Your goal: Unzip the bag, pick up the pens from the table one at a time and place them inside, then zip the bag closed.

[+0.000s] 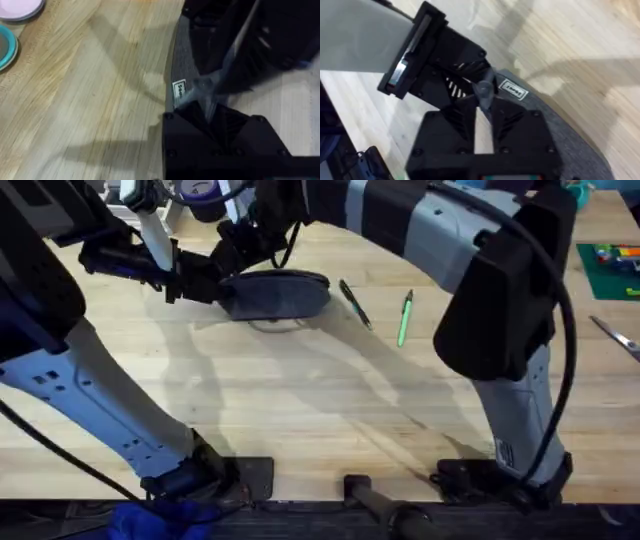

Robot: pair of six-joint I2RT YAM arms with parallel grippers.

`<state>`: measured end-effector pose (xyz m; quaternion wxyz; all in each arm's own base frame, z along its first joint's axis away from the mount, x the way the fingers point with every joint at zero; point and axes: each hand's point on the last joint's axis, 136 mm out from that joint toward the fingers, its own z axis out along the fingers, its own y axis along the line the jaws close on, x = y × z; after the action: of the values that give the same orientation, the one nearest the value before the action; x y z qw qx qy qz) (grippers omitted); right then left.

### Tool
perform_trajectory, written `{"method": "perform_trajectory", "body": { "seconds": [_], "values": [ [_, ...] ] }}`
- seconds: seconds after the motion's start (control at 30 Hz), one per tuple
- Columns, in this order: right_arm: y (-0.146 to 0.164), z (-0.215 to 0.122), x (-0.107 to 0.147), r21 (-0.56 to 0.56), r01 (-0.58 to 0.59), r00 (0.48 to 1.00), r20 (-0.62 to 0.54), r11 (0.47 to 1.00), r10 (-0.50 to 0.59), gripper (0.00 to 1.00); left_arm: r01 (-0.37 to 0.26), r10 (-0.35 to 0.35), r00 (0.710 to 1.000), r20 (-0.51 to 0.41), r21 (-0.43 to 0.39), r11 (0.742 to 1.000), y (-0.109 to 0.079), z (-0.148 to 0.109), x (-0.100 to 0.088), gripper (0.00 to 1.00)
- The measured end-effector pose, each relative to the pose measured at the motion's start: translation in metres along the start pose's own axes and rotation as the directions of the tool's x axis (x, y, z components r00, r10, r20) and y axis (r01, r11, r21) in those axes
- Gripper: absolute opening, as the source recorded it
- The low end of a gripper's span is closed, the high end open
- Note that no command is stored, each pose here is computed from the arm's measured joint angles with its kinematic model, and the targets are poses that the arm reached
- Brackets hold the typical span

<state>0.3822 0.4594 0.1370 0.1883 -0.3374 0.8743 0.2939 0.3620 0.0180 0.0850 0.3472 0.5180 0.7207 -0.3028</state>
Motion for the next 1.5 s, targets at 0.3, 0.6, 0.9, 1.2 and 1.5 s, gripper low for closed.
{"method": "perform_trajectory", "body": {
  "seconds": [0.3,0.6,0.9,1.2,1.5],
  "values": [
    [0.017,0.001,0.000,-0.050,0.018,1.000,-0.002,0.999,-0.018,0.969,-0.001,0.001,1.000,0.000,0.001,1.000,0.000,0.000,0.000,0.042],
    [0.009,-0.001,-0.001,-0.042,0.005,1.000,0.000,0.999,-0.005,0.996,-0.001,0.001,1.000,0.000,0.001,1.000,0.000,0.000,0.000,0.042],
    [-0.011,-0.012,0.010,0.014,-0.024,0.998,-0.051,1.000,0.025,0.996,-0.001,0.001,1.000,0.000,0.001,1.000,0.000,0.000,0.000,0.042],
    [-0.013,-0.062,0.001,0.086,0.019,1.000,-0.024,0.996,-0.017,0.995,-0.001,0.001,1.000,0.000,0.001,1.000,0.000,0.000,0.000,0.042],
    [-0.020,-0.119,0.005,0.165,0.033,0.999,-0.030,0.986,-0.029,0.995,-0.001,0.001,1.000,0.000,0.001,1.000,0.000,0.000,0.000,0.042]
  ]
}}
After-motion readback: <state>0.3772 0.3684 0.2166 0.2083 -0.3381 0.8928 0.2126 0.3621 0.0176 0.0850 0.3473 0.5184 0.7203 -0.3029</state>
